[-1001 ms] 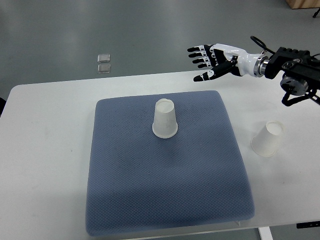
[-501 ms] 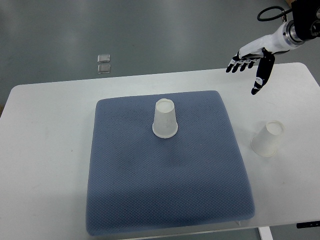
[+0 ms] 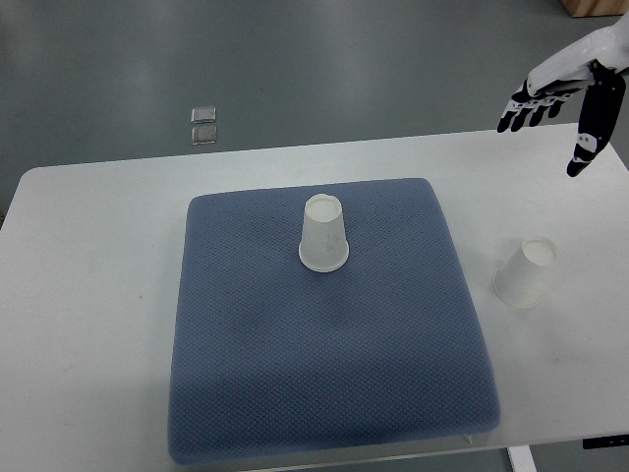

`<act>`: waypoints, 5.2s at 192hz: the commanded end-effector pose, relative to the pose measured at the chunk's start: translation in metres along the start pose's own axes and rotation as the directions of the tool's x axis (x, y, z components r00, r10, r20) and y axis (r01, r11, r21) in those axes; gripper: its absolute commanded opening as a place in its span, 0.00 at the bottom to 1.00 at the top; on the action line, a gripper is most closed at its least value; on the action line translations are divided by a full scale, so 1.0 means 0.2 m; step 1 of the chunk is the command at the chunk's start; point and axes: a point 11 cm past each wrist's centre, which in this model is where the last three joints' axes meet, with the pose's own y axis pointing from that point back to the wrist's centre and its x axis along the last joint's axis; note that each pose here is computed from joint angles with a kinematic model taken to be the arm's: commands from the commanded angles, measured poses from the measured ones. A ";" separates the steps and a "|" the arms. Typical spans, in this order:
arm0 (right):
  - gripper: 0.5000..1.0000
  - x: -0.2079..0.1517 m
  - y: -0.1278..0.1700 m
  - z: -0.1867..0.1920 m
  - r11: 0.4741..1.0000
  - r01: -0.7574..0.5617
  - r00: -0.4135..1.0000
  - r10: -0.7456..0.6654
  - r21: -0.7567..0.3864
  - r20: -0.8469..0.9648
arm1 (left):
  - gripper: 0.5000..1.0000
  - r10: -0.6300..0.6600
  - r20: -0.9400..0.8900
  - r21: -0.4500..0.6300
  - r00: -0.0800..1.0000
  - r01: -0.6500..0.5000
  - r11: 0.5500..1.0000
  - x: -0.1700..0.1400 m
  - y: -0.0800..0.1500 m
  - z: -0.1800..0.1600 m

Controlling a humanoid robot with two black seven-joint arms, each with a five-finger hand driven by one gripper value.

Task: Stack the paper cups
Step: 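Lower the right hand beside the loose cup and open the fingers, then close the right hand around the cup and lift it, then carry the held cup over the inverted cup on the pad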

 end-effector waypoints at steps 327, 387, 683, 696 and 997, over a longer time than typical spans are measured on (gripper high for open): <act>0.85 -0.71 -0.85 0.32 0.992 -0.031 0.981 0.053 -0.118 0.186 | 1.00 0.003 -0.001 -0.002 1.000 -0.003 1.000 0.00 0.00 0.00; 0.82 -0.73 -0.87 0.33 0.991 -0.040 0.981 0.063 -0.126 0.183 | 1.00 0.003 0.000 -0.001 1.000 -0.003 1.000 0.00 0.00 0.00; 0.33 0.17 0.25 0.07 0.967 -0.244 0.969 0.246 -0.079 0.018 | 1.00 -0.016 0.003 -0.002 1.000 0.016 1.000 -0.03 0.00 0.00; 0.33 0.18 0.31 0.05 0.963 -0.257 0.966 0.258 -0.076 0.009 | 1.00 -0.016 0.004 -0.003 1.000 0.016 1.000 -0.03 0.00 0.01; 0.36 0.19 -0.49 -1.09 0.967 -0.151 0.978 0.176 0.205 -0.112 | 1.00 -0.002 -0.004 -0.010 1.000 0.002 1.000 -0.01 0.00 0.03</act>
